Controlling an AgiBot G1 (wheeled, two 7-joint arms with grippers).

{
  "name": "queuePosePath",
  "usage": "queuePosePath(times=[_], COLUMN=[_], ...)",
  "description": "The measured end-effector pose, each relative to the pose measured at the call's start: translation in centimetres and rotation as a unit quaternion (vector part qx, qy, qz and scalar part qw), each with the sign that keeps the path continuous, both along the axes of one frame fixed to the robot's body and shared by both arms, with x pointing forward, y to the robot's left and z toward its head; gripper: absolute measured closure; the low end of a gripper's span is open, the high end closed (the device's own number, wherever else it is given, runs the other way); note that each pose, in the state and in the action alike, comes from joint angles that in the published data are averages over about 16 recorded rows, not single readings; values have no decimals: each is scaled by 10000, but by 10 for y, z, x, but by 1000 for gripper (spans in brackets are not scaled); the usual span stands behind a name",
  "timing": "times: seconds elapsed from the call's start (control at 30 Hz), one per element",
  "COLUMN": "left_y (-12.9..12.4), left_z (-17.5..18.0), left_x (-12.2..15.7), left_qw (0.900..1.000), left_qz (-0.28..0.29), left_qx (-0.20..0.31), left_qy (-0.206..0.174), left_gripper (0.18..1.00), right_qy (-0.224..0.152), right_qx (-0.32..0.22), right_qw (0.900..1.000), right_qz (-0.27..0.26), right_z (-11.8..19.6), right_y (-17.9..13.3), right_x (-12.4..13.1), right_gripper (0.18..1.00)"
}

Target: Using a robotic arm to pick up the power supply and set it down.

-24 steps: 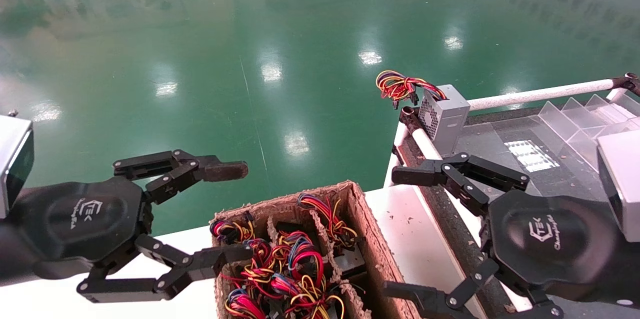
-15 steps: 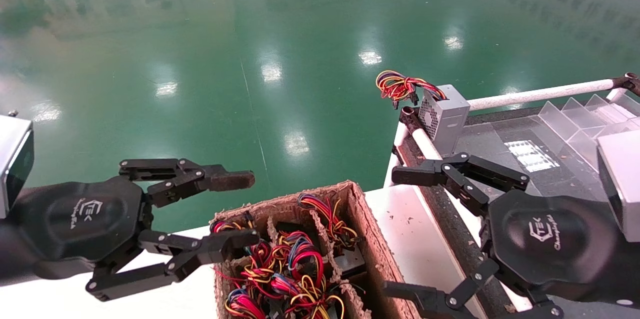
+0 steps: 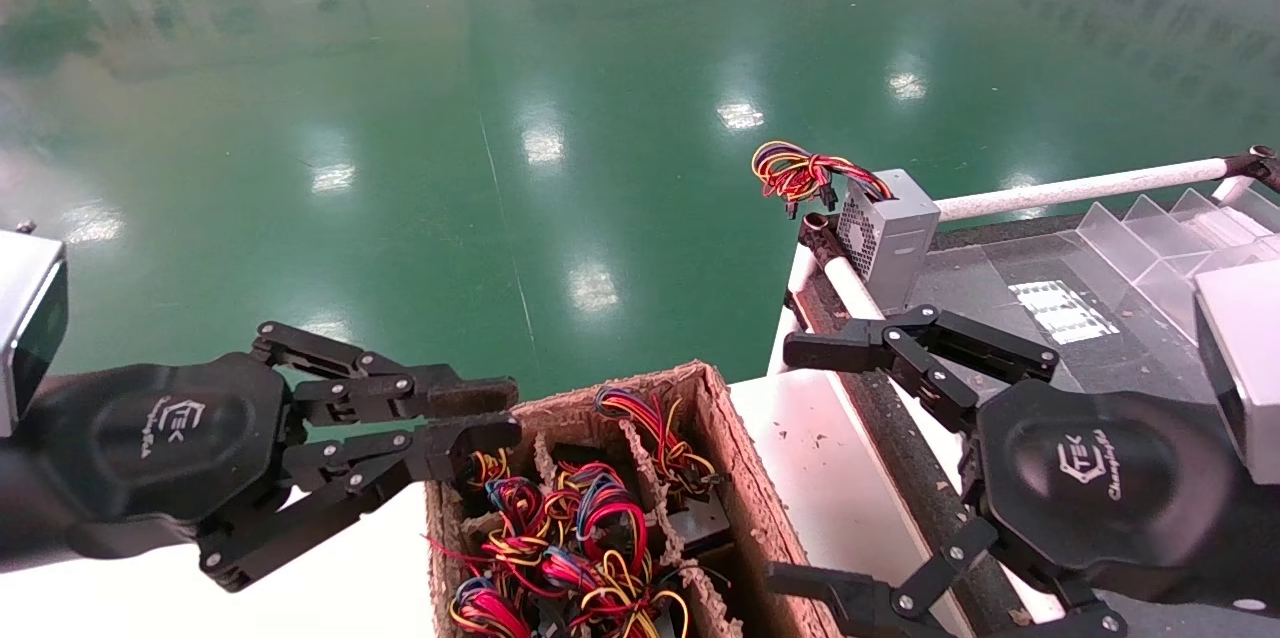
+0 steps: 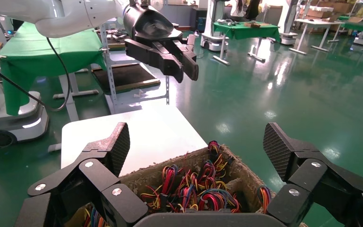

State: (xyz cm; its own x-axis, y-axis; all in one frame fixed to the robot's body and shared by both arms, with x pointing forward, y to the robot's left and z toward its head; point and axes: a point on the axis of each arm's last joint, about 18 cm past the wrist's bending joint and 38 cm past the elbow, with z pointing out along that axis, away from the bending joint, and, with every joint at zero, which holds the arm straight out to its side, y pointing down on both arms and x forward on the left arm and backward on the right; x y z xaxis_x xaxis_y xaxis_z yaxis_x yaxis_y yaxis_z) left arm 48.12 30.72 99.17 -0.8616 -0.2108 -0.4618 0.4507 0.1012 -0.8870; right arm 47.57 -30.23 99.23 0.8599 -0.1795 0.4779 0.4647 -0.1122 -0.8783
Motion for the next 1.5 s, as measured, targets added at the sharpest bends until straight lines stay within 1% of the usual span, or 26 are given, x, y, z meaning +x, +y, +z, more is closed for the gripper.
queuePosePath(times=[0.13,0.33,0.57,0.8,1.0,1.17,1.33,1.4,1.5], left_y=[0,0,0,0,0,0,0,0,0], left_z=[0,0,0,0,0,0,0,0,0], left_x=[0,0,0,0,0,0,0,0,0], left_qw=[10000,10000,10000,10000,10000,10000,10000,10000,10000], left_qz=[0,0,0,0,0,0,0,0,0], left_qx=[0,0,0,0,0,0,0,0,0], left_qy=[0,0,0,0,0,0,0,0,0], left_gripper=[908,960,980,947,881,792,681,645,566], right_qy=[0,0,0,2,35,109,244,306,383], right_qx=[0,0,0,1,11,-28,-140,-202,-302], right_qw=[10000,10000,10000,10000,10000,9994,9973,9958,9929], right_qz=[0,0,0,-2,-84,-313,-674,-838,-1083], right_z=[0,0,0,0,-1,-4,-9,-11,-16], right_y=[0,0,0,0,-2,-3,0,4,12], right_x=[0,0,0,0,4,15,36,47,66], right_gripper=[178,178,178,178,178,178,178,178,178])
